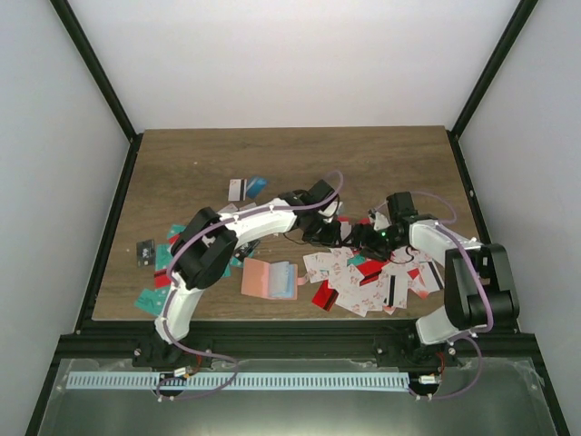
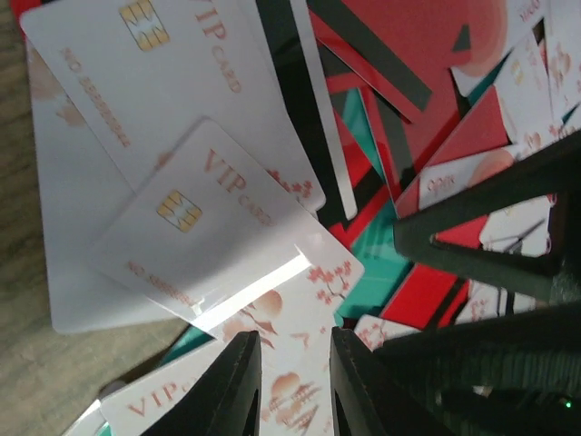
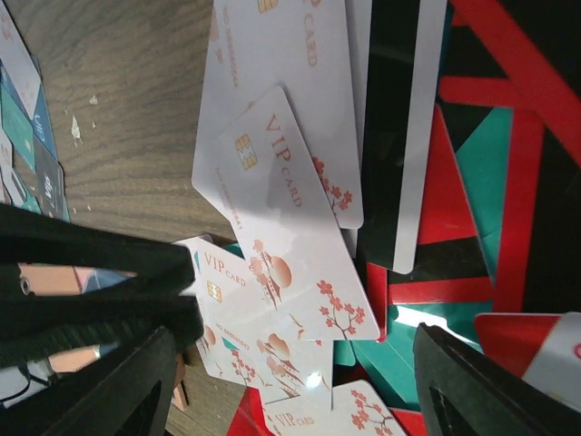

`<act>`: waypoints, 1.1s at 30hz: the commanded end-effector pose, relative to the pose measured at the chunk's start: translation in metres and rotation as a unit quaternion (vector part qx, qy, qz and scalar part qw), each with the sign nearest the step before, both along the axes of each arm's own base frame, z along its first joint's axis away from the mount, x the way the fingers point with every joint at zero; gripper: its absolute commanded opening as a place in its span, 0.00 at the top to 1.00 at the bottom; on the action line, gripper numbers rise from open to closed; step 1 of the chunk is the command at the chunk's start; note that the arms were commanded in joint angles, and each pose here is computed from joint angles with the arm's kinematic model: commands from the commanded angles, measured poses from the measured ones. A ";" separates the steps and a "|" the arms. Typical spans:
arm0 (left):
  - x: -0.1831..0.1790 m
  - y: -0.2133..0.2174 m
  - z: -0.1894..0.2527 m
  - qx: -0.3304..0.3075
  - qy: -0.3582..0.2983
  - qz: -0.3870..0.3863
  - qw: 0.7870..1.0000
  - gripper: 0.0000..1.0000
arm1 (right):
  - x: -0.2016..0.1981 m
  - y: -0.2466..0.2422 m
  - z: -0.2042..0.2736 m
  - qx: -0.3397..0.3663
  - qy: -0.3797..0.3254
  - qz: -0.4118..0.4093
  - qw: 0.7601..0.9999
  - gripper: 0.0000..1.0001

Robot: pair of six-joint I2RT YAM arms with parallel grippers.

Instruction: Put the credit cards into the card holder

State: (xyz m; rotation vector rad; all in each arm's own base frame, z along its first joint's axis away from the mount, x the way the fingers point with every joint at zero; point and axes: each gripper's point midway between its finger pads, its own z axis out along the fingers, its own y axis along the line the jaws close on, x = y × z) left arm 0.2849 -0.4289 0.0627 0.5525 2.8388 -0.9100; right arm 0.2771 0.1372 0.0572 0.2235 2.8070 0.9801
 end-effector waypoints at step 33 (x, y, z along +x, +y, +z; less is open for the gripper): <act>-0.008 0.024 -0.052 0.064 0.027 -0.020 0.997 0.87 | -0.007 0.010 -0.031 0.042 0.051 0.008 0.998 0.99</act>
